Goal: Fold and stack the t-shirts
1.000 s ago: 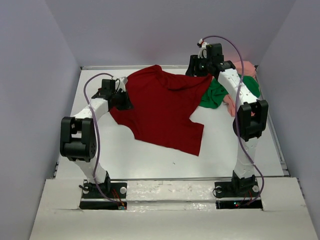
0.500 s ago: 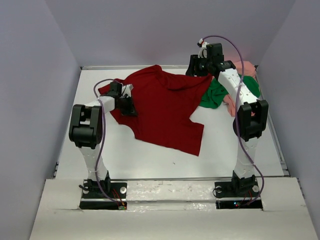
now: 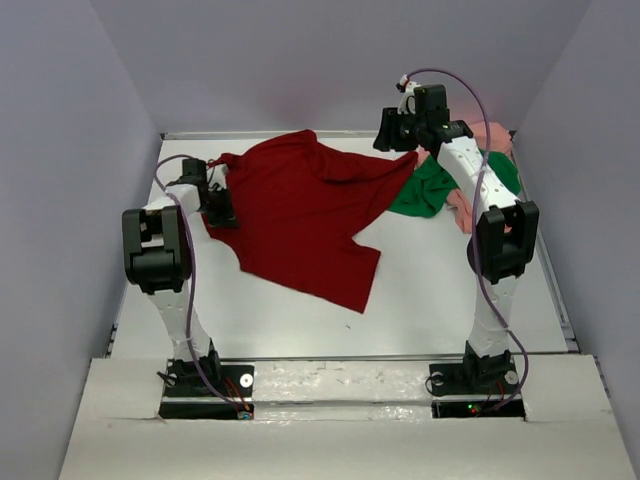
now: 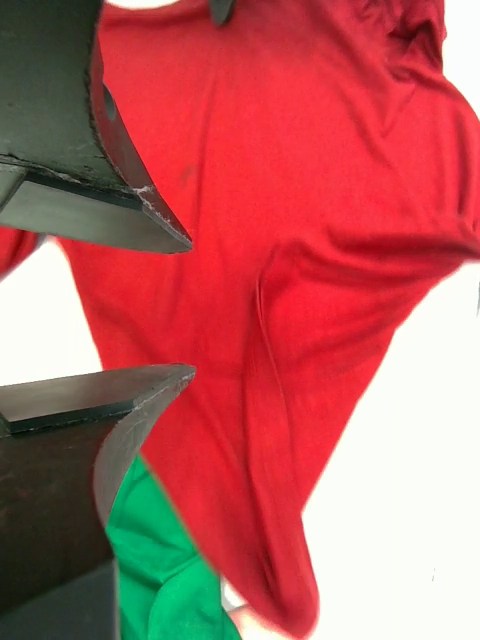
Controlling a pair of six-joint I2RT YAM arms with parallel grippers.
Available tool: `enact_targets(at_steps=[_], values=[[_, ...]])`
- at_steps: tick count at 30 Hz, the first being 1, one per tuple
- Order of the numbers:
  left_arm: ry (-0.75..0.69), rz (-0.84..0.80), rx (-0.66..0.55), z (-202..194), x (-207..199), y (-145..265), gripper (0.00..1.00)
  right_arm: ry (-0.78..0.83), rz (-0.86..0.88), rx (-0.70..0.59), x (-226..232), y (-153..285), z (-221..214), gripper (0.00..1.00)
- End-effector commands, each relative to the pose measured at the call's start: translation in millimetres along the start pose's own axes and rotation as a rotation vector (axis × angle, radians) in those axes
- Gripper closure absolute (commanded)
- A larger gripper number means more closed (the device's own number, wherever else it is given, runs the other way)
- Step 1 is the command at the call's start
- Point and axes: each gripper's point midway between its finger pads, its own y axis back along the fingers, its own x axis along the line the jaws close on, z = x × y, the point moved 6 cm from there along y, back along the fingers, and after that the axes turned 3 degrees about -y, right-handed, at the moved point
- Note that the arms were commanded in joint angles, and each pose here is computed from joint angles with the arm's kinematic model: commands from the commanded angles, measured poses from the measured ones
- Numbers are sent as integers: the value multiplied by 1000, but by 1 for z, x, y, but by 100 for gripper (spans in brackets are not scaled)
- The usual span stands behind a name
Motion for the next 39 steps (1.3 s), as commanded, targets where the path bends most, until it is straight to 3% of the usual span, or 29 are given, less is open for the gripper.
enact_targets(at_steps=[1, 9, 14, 19, 22, 23, 24, 25, 26, 29, 30, 31, 33, 39], values=[[48, 206, 94, -17, 70, 26, 100, 48, 5, -115, 14, 29, 32, 46], [53, 268, -20, 28, 109, 57, 100, 45, 8, -120, 14, 29, 33, 47], [59, 206, -56, 34, 98, 57, 100, 49, 31, -86, 13, 22, 22, 43], [28, 77, -183, 46, 55, 71, 99, 38, 145, 31, 26, -12, -13, 31], [-28, 29, -268, 57, 29, 81, 82, 53, 202, 65, 33, -27, -21, 16], [-49, 24, -298, 60, 19, 90, 66, 70, 219, 80, 39, -36, -25, 13], [-70, 24, -311, 62, 8, 91, 56, 78, 232, 84, 43, -41, -26, 10], [-97, 23, -355, 68, 0, 99, 45, 88, 266, 93, 51, -46, -28, 9], [-113, 18, -367, 70, -6, 101, 43, 95, 279, 80, 52, -56, -21, 9], [-126, 25, -408, 76, -19, 111, 22, 71, 345, 89, 65, -80, -10, 10], [-121, 25, -424, 77, -22, 115, 17, 78, 371, 42, 77, -63, 11, 10], [-131, 29, -463, 81, -25, 123, 10, 51, 376, 96, 75, -89, -10, 10], [-152, 47, -498, 80, -32, 129, 2, 88, 361, 51, 78, -102, -10, 10], [-174, 87, -576, 76, -42, 147, 1, 55, 396, 60, 87, -124, -24, 11]])
